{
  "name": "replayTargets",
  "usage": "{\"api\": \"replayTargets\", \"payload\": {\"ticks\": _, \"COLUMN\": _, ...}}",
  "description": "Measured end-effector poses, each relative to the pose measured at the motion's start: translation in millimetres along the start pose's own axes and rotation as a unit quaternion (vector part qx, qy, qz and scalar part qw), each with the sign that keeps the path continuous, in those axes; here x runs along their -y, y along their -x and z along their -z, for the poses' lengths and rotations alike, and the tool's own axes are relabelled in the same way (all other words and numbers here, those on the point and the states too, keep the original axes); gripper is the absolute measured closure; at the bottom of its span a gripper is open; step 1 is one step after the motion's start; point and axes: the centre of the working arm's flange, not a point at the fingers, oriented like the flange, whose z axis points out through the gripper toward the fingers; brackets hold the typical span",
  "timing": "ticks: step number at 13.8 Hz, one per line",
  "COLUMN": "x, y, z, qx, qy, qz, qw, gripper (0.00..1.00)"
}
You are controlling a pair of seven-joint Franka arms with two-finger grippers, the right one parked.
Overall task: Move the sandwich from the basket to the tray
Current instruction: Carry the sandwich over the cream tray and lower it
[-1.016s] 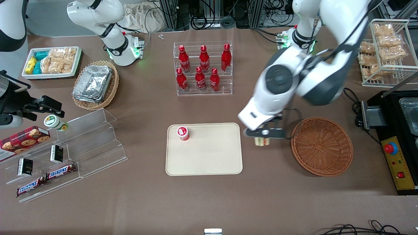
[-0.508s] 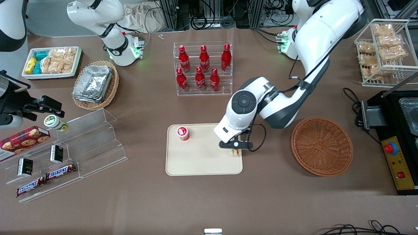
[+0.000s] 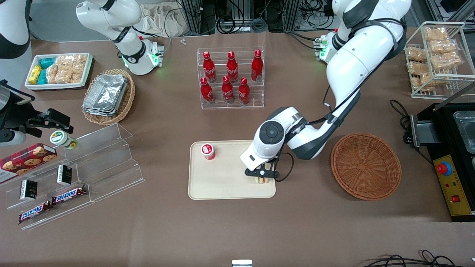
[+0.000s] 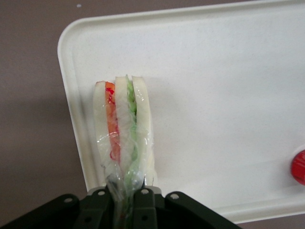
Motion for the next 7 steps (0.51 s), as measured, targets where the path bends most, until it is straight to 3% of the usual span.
{"api": "replayTargets", "payload": {"ticks": 4, "x": 2.3, "y": -4.2, "z": 2.2, "qx": -0.002, "qy": 0.0, "qz": 0.005, "qw": 1.0, "gripper": 0.4}}
{"api": "replayTargets", "payload": {"ticks": 7, "x": 8.8, "y": -3.8, "z": 18.3, "qx": 0.014, "qy": -0.028, "qz": 0.016, "qw": 0.9994, "gripper": 0.08}}
